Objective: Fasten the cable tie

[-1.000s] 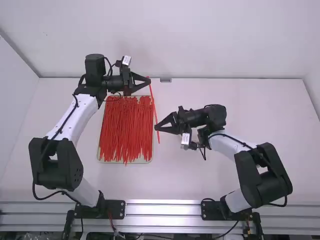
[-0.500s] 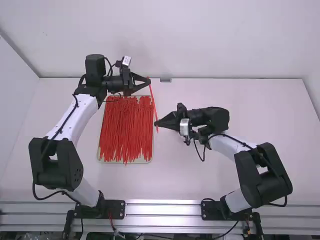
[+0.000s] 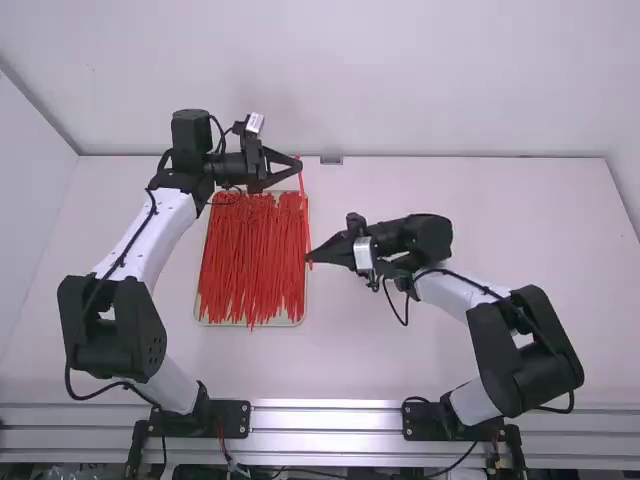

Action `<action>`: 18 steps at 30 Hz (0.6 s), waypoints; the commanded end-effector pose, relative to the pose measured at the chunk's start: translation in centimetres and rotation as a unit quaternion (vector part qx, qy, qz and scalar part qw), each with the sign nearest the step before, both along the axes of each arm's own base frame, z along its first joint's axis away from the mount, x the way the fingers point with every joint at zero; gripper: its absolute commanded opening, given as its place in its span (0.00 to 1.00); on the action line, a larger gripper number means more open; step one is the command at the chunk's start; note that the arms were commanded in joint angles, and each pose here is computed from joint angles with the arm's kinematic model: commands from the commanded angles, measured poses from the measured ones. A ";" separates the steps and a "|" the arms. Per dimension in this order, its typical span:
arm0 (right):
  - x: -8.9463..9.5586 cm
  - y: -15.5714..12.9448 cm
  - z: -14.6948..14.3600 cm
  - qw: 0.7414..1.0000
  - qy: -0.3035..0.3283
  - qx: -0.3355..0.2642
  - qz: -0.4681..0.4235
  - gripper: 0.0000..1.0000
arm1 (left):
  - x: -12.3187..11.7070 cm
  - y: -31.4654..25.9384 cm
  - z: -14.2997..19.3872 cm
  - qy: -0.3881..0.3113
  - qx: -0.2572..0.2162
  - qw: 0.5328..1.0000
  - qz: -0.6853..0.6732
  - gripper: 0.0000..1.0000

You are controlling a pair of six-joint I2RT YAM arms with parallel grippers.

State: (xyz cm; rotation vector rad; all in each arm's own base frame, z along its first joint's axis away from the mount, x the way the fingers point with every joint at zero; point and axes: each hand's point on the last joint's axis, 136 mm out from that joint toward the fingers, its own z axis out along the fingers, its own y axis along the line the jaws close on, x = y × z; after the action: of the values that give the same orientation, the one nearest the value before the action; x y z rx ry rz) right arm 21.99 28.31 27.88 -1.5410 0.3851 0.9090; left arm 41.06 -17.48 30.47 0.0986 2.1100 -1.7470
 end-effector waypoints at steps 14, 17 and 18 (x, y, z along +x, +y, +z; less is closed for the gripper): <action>4.2 0.9 4.6 0.929 0.367 -0.006 -0.049 0.00 | 0.1 0.3 1.5 -0.167 0.035 0.985 -0.022 0.01; 4.5 0.9 5.0 0.894 0.445 -0.020 -0.037 0.00 | 0.1 0.4 1.5 -0.206 0.046 0.977 -0.026 0.02; 4.5 0.8 5.0 0.884 0.465 -0.028 -0.032 0.00 | 0.1 0.2 1.5 -0.216 0.048 0.975 -0.029 0.01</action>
State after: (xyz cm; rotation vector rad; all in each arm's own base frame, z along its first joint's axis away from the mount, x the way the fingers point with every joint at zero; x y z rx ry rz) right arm 25.80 29.01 31.67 -1.1478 1.0160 1.4076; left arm 41.09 -17.48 30.62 0.3897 1.9734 -1.5750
